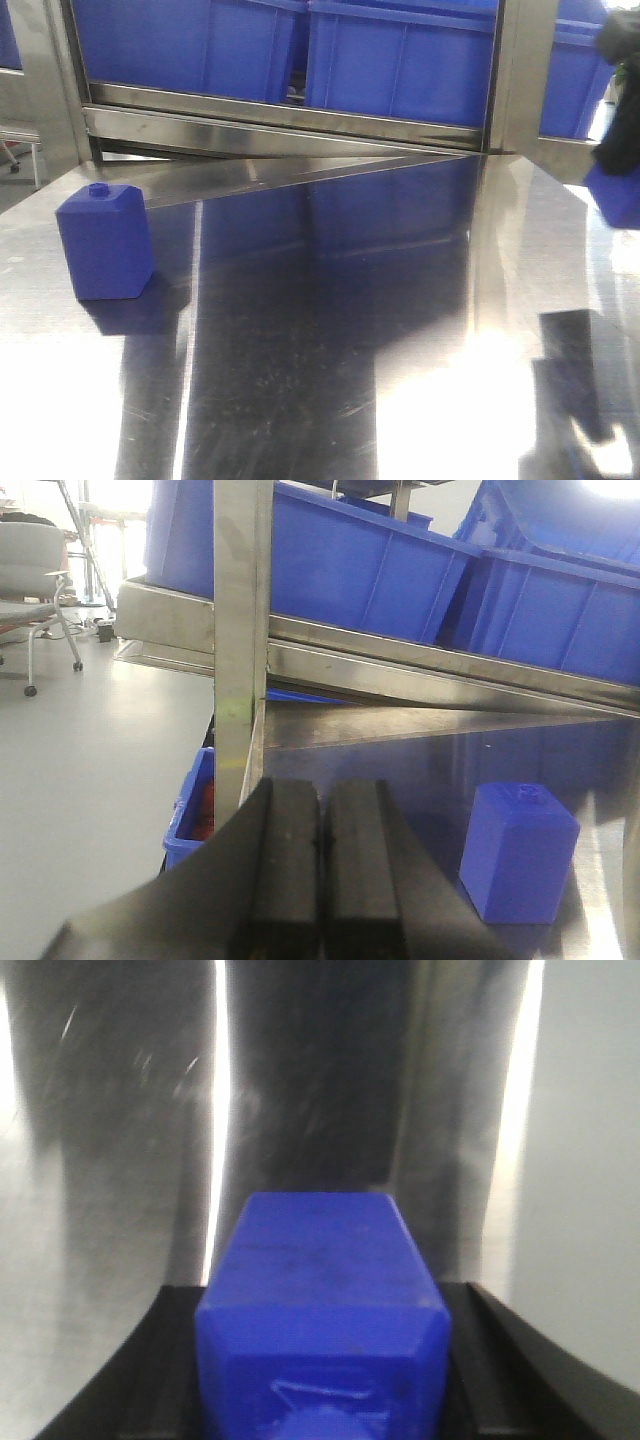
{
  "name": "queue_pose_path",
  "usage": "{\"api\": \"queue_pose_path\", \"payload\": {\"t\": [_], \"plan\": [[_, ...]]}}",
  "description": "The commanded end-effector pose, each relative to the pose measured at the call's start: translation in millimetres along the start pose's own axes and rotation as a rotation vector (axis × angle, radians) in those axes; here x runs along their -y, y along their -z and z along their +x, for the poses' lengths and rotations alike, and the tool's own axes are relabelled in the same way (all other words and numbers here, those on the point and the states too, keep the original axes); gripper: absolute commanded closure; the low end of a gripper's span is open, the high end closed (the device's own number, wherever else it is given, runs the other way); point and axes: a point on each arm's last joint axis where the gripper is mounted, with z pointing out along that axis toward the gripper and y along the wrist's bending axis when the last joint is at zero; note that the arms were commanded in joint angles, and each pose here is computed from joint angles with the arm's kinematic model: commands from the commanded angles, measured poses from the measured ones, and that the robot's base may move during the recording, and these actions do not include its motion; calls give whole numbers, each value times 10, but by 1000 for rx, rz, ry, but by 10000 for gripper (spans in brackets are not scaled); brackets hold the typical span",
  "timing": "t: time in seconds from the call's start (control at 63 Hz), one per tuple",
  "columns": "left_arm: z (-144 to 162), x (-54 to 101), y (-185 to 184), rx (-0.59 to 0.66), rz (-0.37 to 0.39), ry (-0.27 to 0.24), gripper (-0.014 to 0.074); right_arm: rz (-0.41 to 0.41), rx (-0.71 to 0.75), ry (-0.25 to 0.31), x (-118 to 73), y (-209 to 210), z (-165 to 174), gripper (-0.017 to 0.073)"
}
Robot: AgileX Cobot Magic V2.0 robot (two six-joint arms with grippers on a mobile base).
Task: Pick and sort blue part to right shelf
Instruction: 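Lift the blue bottle off the table with the right gripper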
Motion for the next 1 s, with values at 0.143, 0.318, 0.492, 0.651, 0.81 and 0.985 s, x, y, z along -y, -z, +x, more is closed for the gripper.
{"api": "queue_pose_path", "payload": {"t": [0.143,0.318,0.492,0.651,0.81,0.985], "plan": [[-14,0,15,82,8,16,470,73,369,61,237,461,48,167],[-14,0,15,82,8,16,470,108,507,59,342,652,210,167],[-14,0,15,82,8,16,470,91,642,70,332,803,355,167],[-14,0,15,82,8,16,470,80,732,76,328,932,520,167],[-14,0,15,82,8,16,470,72,806,80,327,1047,687,167],[-14,0,15,82,8,16,470,63,885,87,330,1112,851,167]]}}
